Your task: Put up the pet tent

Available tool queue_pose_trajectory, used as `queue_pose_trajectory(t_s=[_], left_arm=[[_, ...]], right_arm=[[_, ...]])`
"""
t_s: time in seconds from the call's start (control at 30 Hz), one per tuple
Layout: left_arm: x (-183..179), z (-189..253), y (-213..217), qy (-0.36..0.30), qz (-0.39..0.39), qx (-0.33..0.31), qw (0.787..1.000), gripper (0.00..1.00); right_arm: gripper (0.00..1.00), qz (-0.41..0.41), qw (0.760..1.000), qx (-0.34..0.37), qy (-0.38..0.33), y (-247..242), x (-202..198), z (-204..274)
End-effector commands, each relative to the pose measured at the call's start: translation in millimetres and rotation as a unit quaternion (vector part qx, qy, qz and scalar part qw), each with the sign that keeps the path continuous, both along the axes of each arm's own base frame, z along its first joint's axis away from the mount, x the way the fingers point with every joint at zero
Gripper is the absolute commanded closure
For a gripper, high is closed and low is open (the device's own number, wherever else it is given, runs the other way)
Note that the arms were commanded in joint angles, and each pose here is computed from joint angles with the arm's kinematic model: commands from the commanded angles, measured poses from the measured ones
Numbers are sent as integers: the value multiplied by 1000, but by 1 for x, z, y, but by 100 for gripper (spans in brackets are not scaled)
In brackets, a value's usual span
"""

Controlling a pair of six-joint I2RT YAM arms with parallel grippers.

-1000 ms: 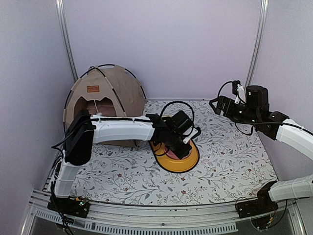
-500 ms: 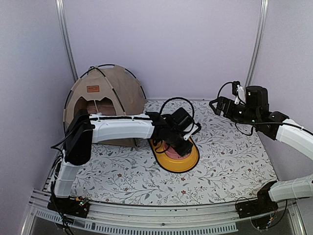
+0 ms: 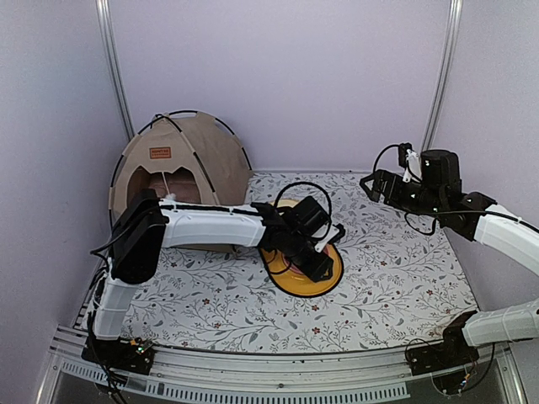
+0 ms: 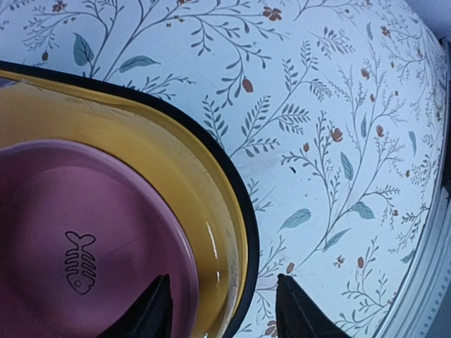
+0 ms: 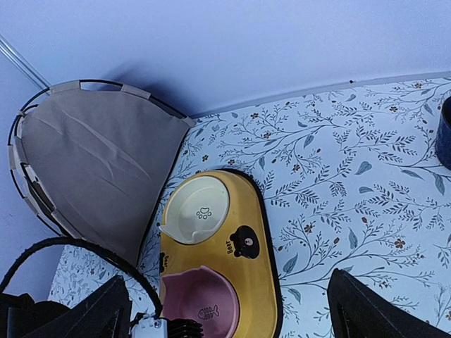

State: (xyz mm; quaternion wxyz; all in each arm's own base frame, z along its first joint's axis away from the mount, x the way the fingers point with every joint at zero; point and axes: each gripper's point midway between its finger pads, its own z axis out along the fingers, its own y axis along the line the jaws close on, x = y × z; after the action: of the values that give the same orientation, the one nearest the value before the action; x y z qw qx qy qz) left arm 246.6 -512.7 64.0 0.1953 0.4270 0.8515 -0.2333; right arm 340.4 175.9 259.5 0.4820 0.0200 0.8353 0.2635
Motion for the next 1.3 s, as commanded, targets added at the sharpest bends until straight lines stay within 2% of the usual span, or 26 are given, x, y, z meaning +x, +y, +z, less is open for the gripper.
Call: queue_pose_trajectory(t_s=[0.0, 0.23, 0.43, 0.7, 0.9, 1.1, 1.27], left_arm=[[-9, 2, -4, 21, 1, -22, 1000, 47], [-9, 9, -6, 15, -1, -30, 999, 39], [0, 34, -7, -10, 7, -50, 999, 32], [16, 82, 14, -28, 48, -95, 994, 14], [31, 84, 59, -17, 119, -91, 989, 8], [59, 69, 103, 7, 219, -91, 971, 4], [85, 53, 118, -2, 284, -74, 956, 1]], right_arm=[[1, 2, 1000, -9, 12, 0, -1, -10], [1, 6, 1000, -8, 16, 2, -1, -13], [1, 15, 1000, -8, 26, 5, -2, -19], [1, 74, 995, -8, 68, 25, -11, -48], [1, 113, 986, -18, 117, 41, -23, -84], [1, 126, 982, -25, 138, 49, -23, -101], [1, 130, 980, -28, 149, 53, -19, -110]])
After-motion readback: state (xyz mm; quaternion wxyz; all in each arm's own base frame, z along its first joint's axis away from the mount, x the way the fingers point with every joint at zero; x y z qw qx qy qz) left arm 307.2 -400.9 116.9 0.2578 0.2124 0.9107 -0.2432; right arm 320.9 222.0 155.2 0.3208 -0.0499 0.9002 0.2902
